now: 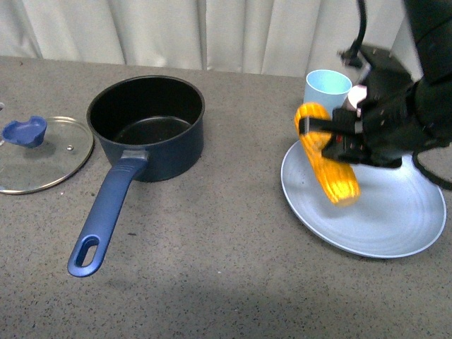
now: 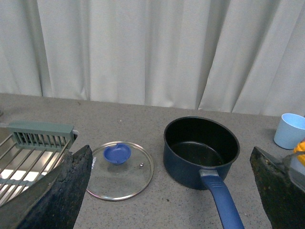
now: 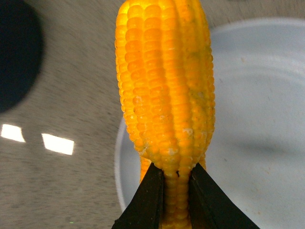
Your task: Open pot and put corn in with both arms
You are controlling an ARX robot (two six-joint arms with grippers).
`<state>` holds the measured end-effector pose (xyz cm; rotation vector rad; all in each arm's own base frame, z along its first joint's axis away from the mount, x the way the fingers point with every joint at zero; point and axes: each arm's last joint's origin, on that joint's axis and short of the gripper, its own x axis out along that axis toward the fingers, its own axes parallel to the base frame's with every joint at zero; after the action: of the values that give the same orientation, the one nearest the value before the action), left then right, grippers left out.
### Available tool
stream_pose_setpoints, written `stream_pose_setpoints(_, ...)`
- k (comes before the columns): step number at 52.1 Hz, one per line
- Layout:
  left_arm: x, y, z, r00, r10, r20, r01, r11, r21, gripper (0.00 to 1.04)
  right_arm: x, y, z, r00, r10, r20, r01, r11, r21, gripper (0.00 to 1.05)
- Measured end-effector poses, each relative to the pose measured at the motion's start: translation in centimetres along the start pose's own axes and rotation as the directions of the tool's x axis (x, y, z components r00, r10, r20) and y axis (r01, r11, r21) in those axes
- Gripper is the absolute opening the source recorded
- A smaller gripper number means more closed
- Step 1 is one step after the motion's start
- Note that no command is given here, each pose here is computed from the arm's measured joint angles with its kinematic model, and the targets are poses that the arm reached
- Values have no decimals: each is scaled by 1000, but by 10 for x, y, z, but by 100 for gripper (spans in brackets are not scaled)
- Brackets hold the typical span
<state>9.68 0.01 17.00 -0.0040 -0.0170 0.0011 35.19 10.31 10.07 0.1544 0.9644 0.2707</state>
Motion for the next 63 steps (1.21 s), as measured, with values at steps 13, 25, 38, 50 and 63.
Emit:
stream_pose_setpoints(13, 0, 0, 0, 1000, 0, 0, 0, 1000, 0, 98, -40, 36, 57, 937, 321, 135, -326, 945, 18, 8)
stream_pose_setpoints(25, 0, 0, 0, 1000, 0, 0, 0, 1000, 0, 98, -19, 88, 84, 888, 447, 107, -453, 890, 41, 7)
stream_pose_setpoints(38, 0, 0, 0, 1000, 0, 0, 0, 1000, 0, 98, 19, 133, 92, 874, 484, 42, -485, 873, 54, 7)
stream_pose_setpoints(50, 0, 0, 0, 1000, 0, 0, 0, 1000, 0, 98, 36, 154, 93, 876, 482, 15, -482, 874, 66, 6)
stream_pose_setpoints(63, 0, 0, 0, 1000, 0, 0, 0, 1000, 0, 98, 45, 163, 92, 880, 475, 6, -474, 877, 74, 8)
